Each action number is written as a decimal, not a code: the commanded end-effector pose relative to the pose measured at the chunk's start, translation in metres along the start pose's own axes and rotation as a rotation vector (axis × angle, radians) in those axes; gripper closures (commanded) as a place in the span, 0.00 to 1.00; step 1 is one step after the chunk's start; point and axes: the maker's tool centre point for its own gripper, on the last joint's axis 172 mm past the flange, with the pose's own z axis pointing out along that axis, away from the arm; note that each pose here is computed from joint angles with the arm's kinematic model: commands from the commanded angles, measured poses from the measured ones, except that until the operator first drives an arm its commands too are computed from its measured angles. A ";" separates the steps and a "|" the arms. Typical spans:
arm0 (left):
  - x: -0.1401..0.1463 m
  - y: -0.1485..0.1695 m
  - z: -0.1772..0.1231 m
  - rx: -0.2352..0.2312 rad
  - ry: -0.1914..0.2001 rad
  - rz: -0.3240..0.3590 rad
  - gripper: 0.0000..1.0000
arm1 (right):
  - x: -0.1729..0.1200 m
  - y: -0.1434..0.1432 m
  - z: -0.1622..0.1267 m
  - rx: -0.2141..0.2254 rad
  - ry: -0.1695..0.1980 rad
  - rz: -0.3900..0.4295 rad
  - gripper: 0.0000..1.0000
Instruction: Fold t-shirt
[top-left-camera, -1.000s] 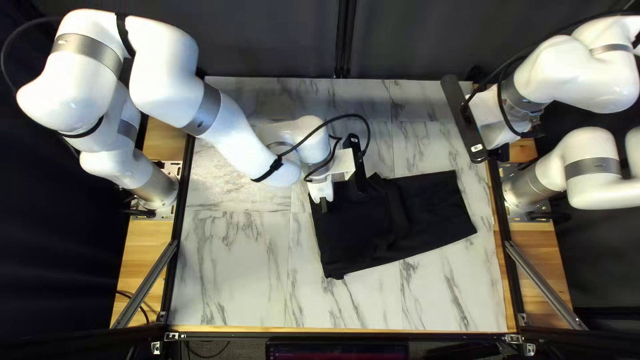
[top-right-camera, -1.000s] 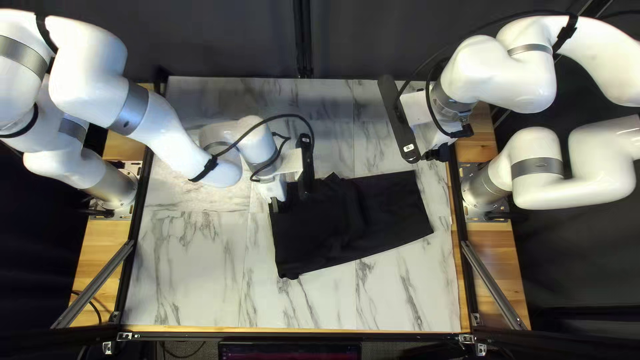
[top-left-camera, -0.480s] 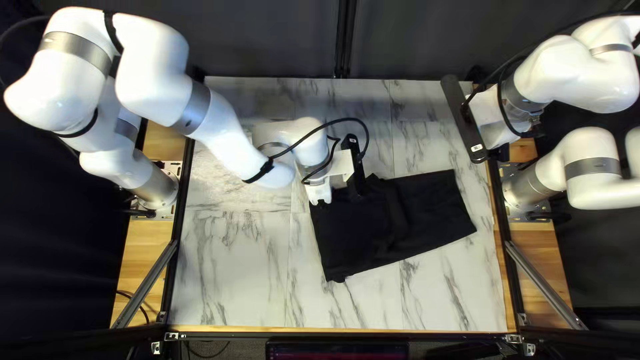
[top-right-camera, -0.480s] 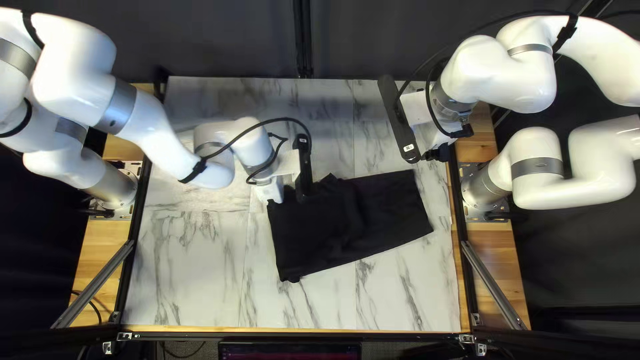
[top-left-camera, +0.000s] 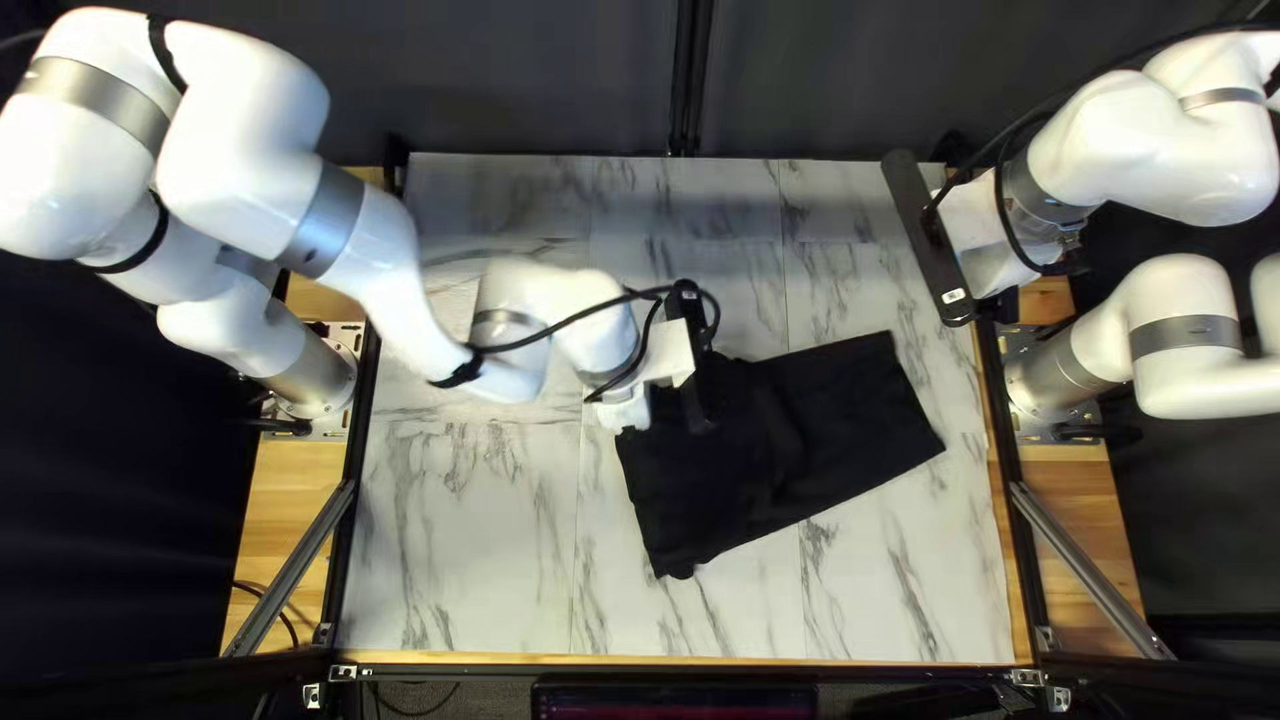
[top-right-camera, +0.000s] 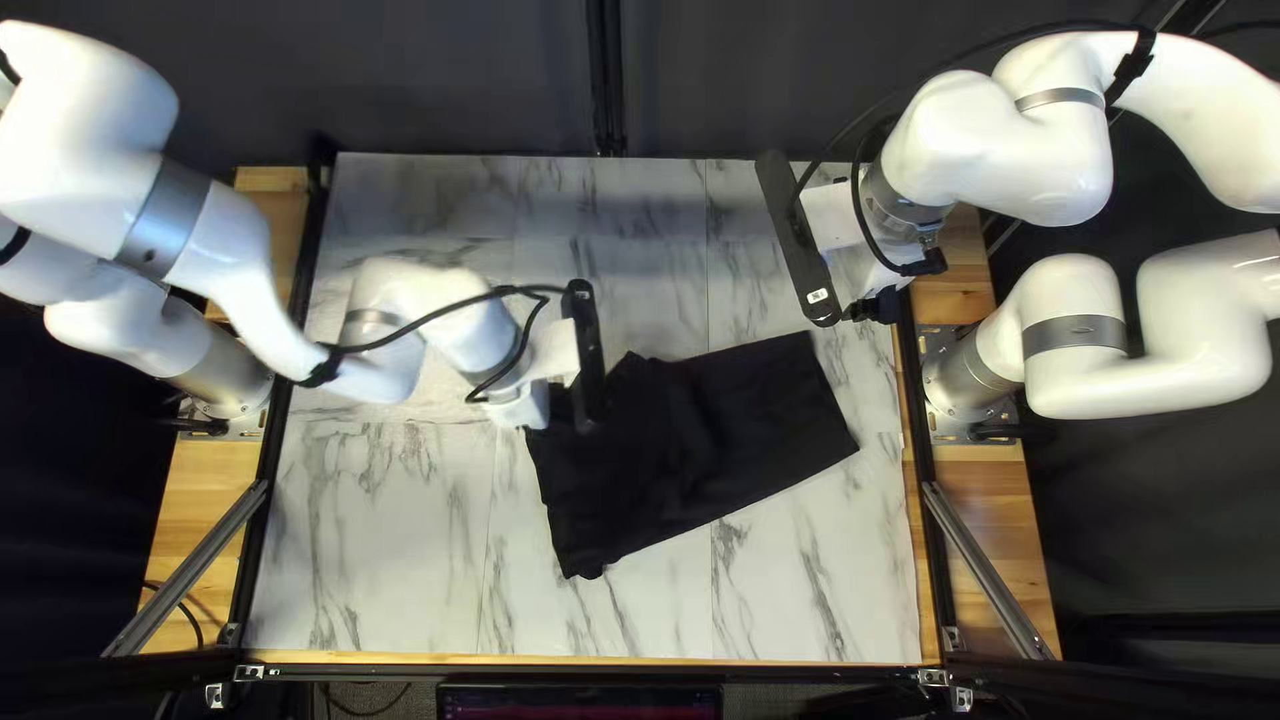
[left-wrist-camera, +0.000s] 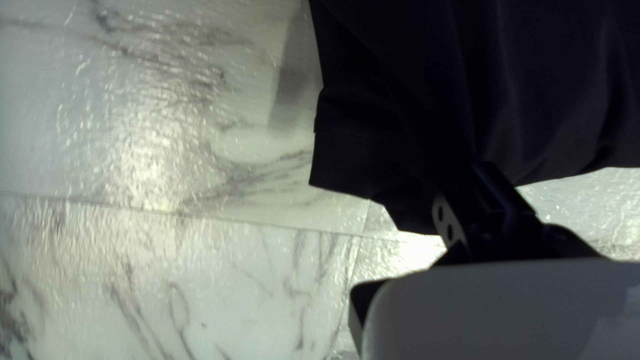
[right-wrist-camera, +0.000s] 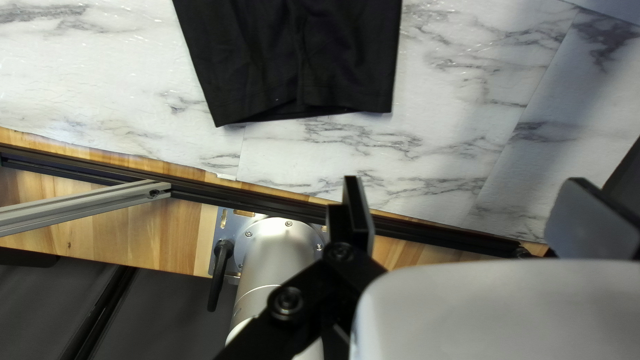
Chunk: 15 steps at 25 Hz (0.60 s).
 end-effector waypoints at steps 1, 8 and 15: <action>-0.006 0.004 0.007 0.006 0.014 -0.002 1.00 | 0.000 0.000 0.000 0.000 0.000 0.000 0.00; -0.019 0.011 0.021 0.012 -0.005 -0.018 1.00 | 0.000 0.000 0.000 0.000 0.000 0.000 0.00; -0.021 0.014 -0.014 0.051 0.008 -0.022 1.00 | 0.000 0.000 0.000 0.000 0.000 0.000 0.00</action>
